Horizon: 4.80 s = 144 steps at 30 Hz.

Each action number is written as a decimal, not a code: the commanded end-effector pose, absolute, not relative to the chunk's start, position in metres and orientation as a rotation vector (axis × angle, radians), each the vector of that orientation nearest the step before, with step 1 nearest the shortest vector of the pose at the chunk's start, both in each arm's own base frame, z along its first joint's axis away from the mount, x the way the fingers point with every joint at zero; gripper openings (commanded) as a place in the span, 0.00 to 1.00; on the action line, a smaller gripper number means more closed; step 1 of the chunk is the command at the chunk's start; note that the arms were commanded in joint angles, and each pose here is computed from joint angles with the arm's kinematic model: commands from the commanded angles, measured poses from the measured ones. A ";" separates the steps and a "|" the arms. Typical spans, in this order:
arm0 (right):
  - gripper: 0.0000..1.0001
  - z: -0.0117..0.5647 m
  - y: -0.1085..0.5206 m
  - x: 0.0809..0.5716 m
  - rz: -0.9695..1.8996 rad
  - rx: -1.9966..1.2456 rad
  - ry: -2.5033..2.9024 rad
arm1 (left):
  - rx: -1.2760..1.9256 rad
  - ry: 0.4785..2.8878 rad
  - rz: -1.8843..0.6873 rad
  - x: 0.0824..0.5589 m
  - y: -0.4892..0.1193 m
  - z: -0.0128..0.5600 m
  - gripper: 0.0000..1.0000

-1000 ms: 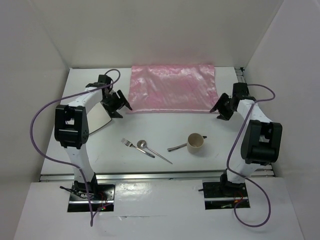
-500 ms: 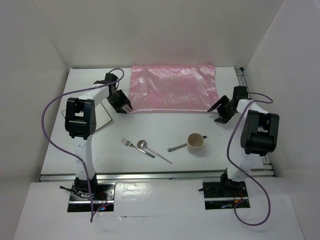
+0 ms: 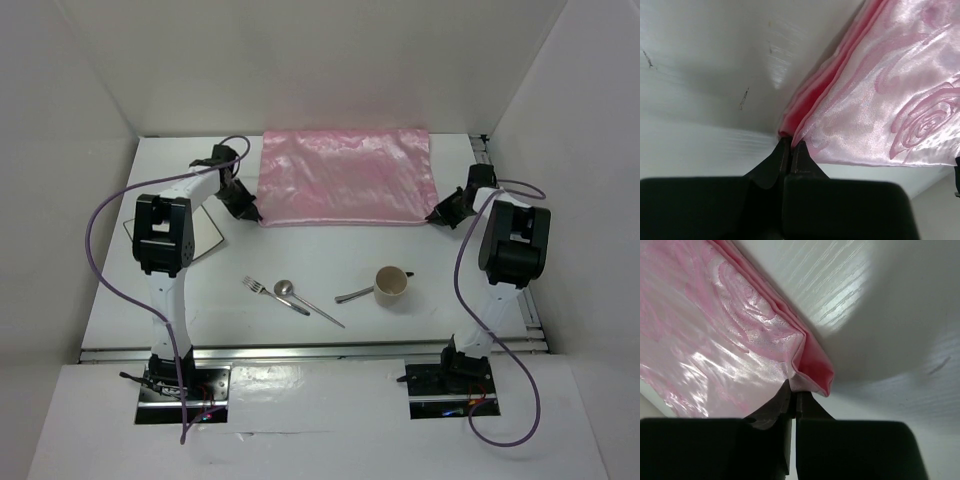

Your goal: Set the dinner table for one person

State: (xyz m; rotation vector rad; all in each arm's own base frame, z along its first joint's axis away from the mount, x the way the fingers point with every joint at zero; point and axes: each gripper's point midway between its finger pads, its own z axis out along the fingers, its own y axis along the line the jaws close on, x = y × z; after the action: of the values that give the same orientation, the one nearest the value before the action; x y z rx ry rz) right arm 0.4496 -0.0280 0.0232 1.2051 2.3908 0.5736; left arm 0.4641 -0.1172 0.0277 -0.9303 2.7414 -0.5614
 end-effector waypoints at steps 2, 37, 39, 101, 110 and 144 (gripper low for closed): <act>0.00 0.050 -0.044 0.484 0.556 1.170 2.290 | -0.824 2.625 -0.609 0.490 -0.112 0.094 0.00; 0.00 0.406 -0.031 0.462 0.618 0.592 1.715 | -0.554 1.855 -0.891 0.464 -0.002 0.427 0.00; 0.00 0.420 -0.028 0.474 0.639 0.566 1.685 | -0.532 1.839 -0.896 0.474 -0.001 0.432 0.00; 0.00 0.022 0.061 0.372 0.306 0.629 2.689 | -0.661 2.827 -0.345 0.397 -0.096 0.026 0.00; 0.00 -0.007 0.086 0.352 0.288 0.577 2.787 | -0.720 2.844 -0.186 0.404 -0.072 0.010 0.00; 0.80 0.096 0.125 0.377 0.273 0.399 2.635 | -0.615 2.626 -0.209 0.420 -0.059 0.143 0.30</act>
State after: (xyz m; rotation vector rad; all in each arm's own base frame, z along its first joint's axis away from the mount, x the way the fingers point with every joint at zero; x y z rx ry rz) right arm 0.3624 0.1205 0.0412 0.4582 2.7423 0.2642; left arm 0.4136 -0.0561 0.0799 -0.6940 2.7427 -0.1739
